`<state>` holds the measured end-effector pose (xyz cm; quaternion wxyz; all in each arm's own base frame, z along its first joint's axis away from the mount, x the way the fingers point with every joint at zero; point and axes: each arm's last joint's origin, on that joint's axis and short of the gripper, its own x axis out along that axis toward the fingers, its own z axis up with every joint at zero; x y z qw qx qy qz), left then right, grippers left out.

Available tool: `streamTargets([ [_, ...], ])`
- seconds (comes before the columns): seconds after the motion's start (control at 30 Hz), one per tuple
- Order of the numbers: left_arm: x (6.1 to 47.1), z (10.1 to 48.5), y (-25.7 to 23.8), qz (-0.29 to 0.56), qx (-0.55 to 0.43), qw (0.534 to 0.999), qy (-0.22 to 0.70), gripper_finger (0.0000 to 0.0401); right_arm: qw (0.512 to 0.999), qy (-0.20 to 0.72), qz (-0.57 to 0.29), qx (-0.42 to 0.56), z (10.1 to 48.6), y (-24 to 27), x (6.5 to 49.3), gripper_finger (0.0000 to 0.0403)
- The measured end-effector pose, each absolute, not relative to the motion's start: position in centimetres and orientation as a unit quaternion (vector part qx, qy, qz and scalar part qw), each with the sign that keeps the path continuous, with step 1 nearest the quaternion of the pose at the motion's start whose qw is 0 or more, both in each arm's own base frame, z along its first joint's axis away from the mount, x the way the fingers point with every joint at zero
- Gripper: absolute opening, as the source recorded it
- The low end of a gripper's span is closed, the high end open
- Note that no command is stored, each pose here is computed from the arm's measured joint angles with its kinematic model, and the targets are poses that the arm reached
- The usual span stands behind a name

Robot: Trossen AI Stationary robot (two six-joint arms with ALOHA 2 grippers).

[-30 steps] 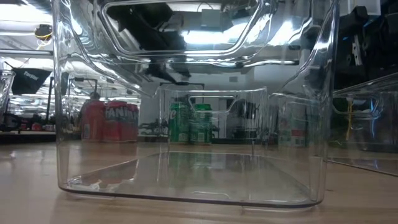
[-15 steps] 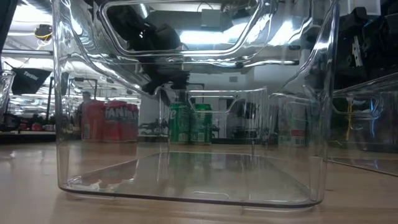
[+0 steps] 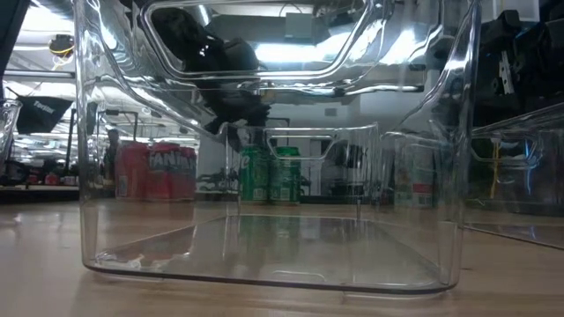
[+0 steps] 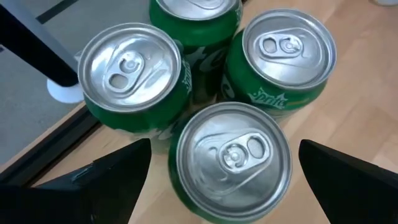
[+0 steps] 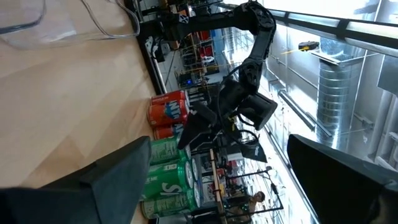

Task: Sort soda cans
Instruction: Put the green soda can into the middle transparent bin

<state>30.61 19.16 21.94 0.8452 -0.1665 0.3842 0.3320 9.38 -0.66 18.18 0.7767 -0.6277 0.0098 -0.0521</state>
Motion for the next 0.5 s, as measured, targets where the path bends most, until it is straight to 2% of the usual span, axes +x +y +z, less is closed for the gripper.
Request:
streamTargets([
  [0.5, 31.8, 19.0, 19.9, 0.337, -0.173, 0.835, 0.399, 0.0395, 0.778, 0.01, -0.052, -0.626, 18.2, -0.7, 9.4, 0.0376],
])
